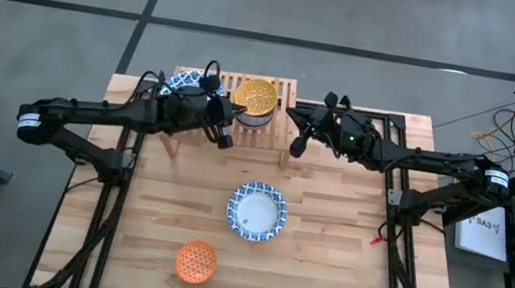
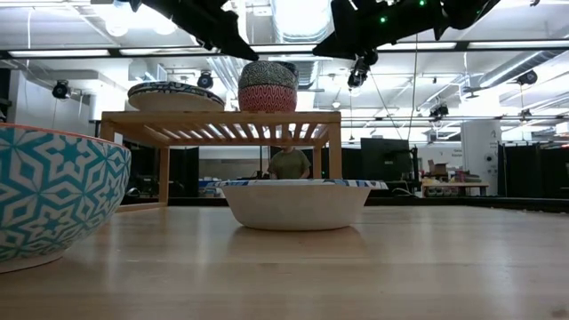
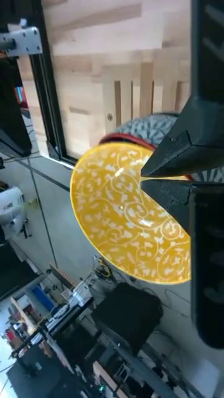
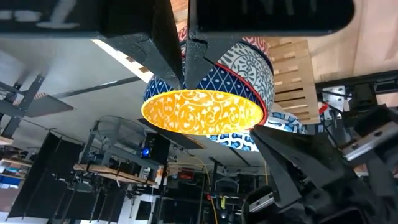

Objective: Place and stack bowls onto a shelf
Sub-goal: Stack the yellow pattern bowl on top of the red pattern bowl on the shelf, then stack the white pattern bowl on top of the other white pattern bowl on the shelf

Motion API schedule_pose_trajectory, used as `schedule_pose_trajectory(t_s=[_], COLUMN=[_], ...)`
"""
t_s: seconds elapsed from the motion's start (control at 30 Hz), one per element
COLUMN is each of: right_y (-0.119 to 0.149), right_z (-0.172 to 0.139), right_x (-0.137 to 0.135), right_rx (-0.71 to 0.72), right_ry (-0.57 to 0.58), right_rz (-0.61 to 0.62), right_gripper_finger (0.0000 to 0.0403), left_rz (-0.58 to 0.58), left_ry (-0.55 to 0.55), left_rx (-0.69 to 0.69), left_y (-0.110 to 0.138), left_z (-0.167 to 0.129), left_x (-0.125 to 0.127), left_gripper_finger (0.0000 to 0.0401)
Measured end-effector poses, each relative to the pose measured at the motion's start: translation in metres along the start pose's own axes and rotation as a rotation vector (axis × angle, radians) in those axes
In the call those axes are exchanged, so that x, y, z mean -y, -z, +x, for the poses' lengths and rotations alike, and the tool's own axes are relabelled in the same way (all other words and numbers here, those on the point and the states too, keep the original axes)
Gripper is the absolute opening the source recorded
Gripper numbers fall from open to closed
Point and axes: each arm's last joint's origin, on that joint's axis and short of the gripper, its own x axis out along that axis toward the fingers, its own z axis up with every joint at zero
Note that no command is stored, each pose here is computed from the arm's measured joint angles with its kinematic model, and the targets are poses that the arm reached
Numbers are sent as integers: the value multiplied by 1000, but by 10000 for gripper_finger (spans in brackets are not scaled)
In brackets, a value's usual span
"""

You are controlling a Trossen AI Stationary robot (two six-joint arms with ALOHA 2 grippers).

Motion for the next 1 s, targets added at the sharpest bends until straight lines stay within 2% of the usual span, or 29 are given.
schedule_pose_trajectory(t_s=[0.23,0.47,0.6,0.87,1.0], right_y=[-3,-8,-11,-10,-10], right_z=[0,0,0,3,4], right_x=[1,5,5,19,26], right_rx=[36,87,124,131,138], right_ry=[8,14,-31,11,-9], right_rz=[-1,10,12,10,8], right_gripper_finger=[9,9,9,9,9], left_rz=[-51,-59,-62,-76,-69], left_ry=[73,84,82,64,52], left_rx=[-49,-78,-71,-19,12], left_y=[7,10,9,-5,-16], left_z=[2,6,4,-5,-9], left_x=[6,8,7,-1,-7], left_gripper_finger=[0,0,0,0,0])
